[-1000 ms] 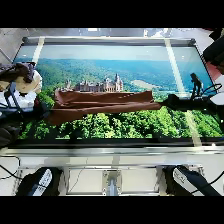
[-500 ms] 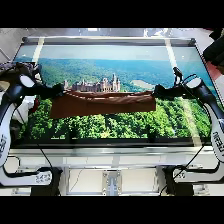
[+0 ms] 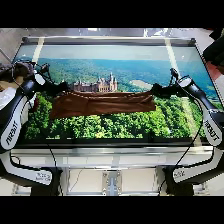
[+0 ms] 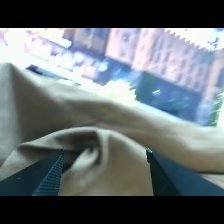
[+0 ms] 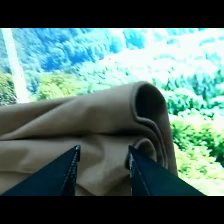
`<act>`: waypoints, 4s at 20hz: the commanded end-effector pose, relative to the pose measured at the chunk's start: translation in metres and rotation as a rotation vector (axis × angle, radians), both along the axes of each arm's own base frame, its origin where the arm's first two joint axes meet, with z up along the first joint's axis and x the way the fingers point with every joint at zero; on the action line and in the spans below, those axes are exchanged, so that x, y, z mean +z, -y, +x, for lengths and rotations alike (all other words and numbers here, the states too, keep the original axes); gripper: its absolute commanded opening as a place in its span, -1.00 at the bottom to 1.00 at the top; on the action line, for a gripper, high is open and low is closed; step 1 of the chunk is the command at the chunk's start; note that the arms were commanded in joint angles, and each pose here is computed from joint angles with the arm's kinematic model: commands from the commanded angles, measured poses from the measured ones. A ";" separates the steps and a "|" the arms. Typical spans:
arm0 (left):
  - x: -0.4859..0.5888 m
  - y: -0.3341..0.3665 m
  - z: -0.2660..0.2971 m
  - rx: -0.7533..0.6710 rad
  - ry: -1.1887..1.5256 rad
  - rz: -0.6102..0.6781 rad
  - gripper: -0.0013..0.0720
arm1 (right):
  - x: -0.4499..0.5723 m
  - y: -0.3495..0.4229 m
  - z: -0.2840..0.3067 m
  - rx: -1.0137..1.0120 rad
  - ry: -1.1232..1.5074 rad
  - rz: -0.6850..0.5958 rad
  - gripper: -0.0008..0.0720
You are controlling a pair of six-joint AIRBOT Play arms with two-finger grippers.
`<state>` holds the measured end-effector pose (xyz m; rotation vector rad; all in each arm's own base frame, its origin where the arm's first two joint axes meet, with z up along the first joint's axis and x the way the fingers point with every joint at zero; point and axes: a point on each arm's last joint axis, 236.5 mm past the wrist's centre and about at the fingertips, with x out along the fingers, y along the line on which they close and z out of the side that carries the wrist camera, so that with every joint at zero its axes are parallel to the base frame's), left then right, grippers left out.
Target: Fold the shirts.
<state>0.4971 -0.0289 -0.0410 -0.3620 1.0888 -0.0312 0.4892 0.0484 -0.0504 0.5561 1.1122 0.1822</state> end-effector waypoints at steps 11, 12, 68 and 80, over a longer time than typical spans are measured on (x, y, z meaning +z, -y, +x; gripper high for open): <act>0.174 0.112 0.001 -0.385 0.477 0.066 0.65 | 0.012 0.079 -0.053 0.078 -0.210 0.200 0.38; 0.171 0.126 0.001 -0.425 0.479 0.087 0.65 | 0.004 0.075 -0.058 0.097 -0.235 0.262 0.38; 0.159 0.026 -0.037 -0.366 0.177 0.250 -0.92 | 0.147 -0.408 -0.087 0.447 0.295 0.330 1.00; 0.171 0.015 -0.039 -0.336 0.202 0.250 -0.92 | 0.034 -0.078 -0.054 0.174 -0.179 -0.120 0.92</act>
